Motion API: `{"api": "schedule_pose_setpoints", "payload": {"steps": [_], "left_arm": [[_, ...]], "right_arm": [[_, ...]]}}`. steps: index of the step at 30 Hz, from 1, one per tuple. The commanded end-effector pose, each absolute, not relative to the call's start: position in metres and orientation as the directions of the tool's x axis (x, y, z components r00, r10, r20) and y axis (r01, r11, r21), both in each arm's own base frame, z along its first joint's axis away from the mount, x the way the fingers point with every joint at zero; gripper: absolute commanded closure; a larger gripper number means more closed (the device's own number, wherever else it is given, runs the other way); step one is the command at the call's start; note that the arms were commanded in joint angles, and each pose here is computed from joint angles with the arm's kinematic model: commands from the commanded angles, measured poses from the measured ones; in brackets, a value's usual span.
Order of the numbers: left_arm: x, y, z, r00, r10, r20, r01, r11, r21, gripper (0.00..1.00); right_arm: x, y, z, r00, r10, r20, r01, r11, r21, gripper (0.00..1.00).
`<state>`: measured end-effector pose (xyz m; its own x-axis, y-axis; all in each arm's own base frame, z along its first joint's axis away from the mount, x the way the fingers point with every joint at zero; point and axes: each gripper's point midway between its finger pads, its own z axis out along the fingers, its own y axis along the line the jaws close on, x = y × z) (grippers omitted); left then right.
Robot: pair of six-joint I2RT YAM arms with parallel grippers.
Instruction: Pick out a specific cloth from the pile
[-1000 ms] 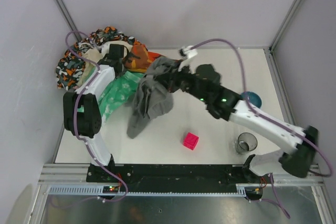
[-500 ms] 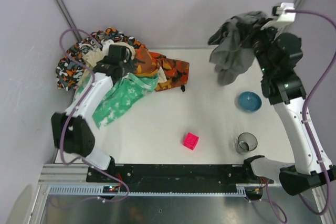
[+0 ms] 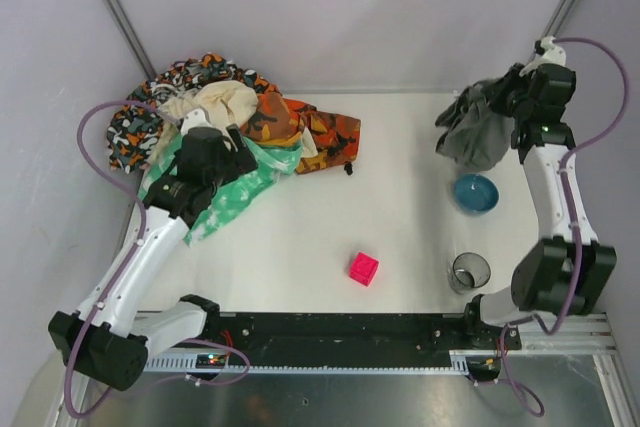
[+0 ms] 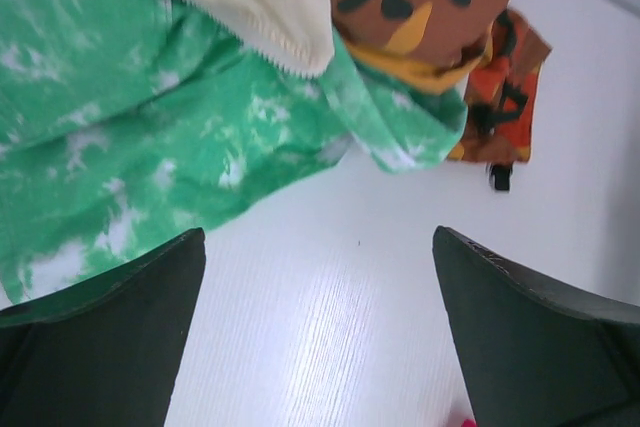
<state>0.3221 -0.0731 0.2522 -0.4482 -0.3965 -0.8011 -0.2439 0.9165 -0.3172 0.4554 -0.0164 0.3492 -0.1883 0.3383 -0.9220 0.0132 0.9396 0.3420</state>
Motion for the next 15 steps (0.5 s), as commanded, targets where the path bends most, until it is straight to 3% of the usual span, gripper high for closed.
{"api": "schedule_pose_setpoints", "payload": {"steps": [1,5,9,12,15], "left_arm": [[0.301,-0.087,0.240,-0.493,-0.425,-0.759,-0.193,0.904,-0.381,0.00],[0.290,-0.087,0.235,-0.494,-0.447,-0.746,-0.191,0.893,-0.408,0.00],[0.284,-0.087,0.234,-0.493,-0.452,-0.744,-0.183,0.889,-0.419,0.00],[0.281,-0.088,0.234,-0.492,-0.456,-0.742,-0.175,0.886,-0.429,0.00],[0.278,-0.089,0.232,-0.498,-0.459,-0.736,-0.173,0.884,-0.435,0.00]], "right_arm": [[0.482,-0.026,0.285,-0.319,0.408,-0.855,0.027,0.906,0.422,1.00],[0.498,-0.050,0.203,-0.428,0.496,-0.756,0.212,0.868,0.449,0.95],[0.497,-0.059,0.159,-0.483,0.535,-0.693,0.317,0.844,0.432,0.59],[0.490,-0.064,0.176,-0.461,0.522,-0.718,0.331,0.852,0.406,0.21],[0.479,-0.067,0.220,-0.403,0.487,-0.774,0.316,0.869,0.382,0.04]]}}
